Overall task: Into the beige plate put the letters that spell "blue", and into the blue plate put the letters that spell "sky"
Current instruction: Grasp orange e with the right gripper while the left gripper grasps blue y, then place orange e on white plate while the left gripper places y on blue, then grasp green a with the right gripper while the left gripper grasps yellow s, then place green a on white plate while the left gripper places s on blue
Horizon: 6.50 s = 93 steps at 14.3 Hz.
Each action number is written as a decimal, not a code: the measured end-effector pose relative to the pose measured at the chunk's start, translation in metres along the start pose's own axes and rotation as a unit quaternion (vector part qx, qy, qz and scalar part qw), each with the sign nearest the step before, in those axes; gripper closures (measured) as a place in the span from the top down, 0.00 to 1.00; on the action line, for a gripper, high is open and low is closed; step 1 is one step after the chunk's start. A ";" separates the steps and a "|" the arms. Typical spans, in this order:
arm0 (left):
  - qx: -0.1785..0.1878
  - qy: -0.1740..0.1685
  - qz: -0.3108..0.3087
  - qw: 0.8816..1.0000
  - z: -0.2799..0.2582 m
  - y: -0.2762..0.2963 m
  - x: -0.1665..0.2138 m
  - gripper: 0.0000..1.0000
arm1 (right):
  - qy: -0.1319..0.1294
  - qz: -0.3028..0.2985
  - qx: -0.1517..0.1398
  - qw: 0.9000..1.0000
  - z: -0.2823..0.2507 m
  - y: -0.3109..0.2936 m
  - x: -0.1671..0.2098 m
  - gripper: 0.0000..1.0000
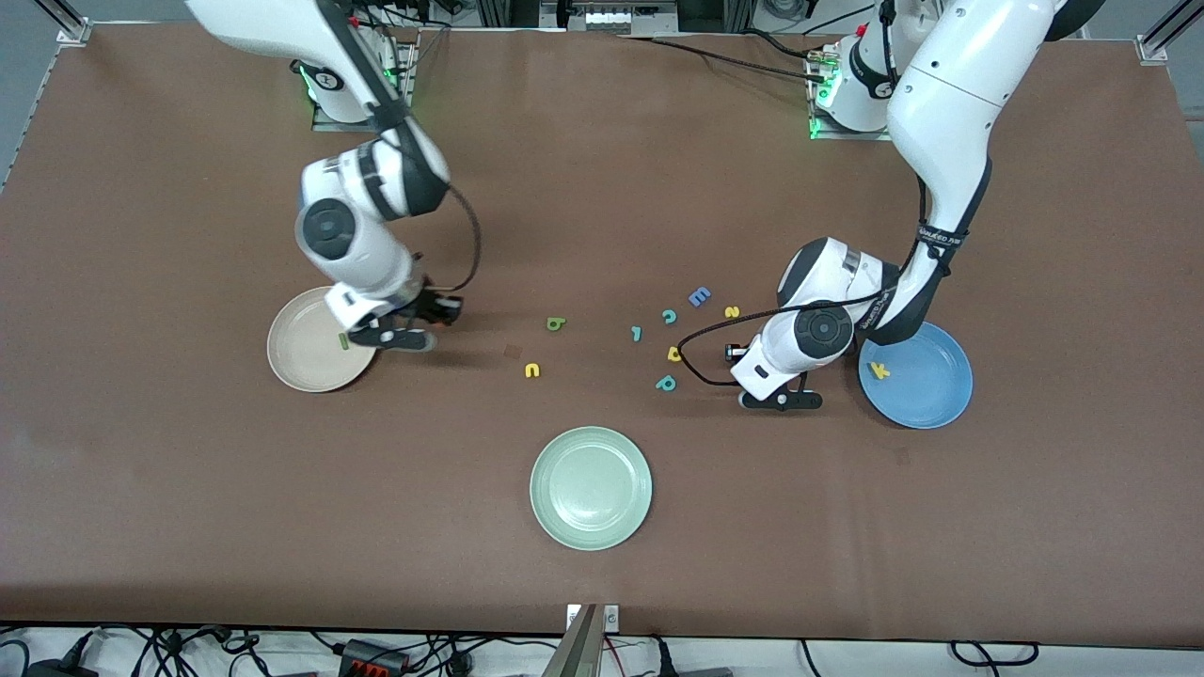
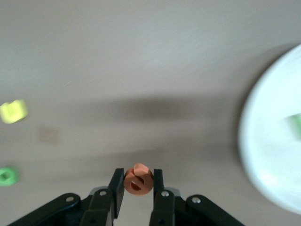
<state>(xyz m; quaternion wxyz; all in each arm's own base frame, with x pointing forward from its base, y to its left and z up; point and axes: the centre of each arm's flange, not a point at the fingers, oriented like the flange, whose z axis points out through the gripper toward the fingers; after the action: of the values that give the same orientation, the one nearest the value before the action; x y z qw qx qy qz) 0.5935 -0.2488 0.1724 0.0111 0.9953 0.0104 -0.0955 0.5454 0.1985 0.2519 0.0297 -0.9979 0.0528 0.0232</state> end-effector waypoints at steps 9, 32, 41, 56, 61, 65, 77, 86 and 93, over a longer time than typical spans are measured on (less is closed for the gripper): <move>-0.003 0.005 -0.002 1.000 0.001 -0.002 0.002 0.39 | -0.088 -0.027 -0.043 0.995 0.033 0.125 0.014 0.29; -0.016 -0.082 0.090 0.992 -0.059 -0.179 0.012 0.92 | 0.011 -0.151 -0.053 0.987 0.058 -0.236 -0.048 1.00; -0.013 -0.056 0.096 0.994 -0.014 -0.045 -0.041 1.00 | -0.019 -0.061 -0.042 0.997 0.095 -0.235 -0.056 0.96; 0.008 -0.017 0.093 0.995 0.010 0.019 -0.084 0.49 | -0.014 -0.043 -0.034 0.998 0.091 -0.238 -0.049 0.37; 0.008 -0.013 0.098 0.995 0.008 0.027 -0.085 0.49 | -0.007 -0.041 -0.028 0.999 0.084 -0.240 -0.042 0.37; 0.000 -0.005 0.098 0.995 0.011 0.029 -0.083 0.49 | -0.009 0.006 -0.019 1.000 0.045 -0.208 0.000 0.37; -0.002 -0.007 0.099 0.995 0.018 0.029 -0.083 0.28 | -0.134 0.009 -0.082 0.988 0.022 0.076 0.053 0.37; 0.056 -0.039 0.095 0.993 -0.118 -0.067 -0.031 0.28 | -0.140 -0.039 -0.071 0.987 0.032 0.159 0.063 0.37; 0.022 -0.057 0.171 0.983 -0.086 -0.245 0.009 0.28 | -0.121 -0.050 -0.074 0.989 0.035 0.164 0.072 0.72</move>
<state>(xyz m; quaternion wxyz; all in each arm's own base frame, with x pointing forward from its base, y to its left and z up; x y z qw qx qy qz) 0.6136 -0.0017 0.2503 0.0062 0.9753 -0.1630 -0.1487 0.5976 0.0304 0.2042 -0.0369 -0.9886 -0.0025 0.1459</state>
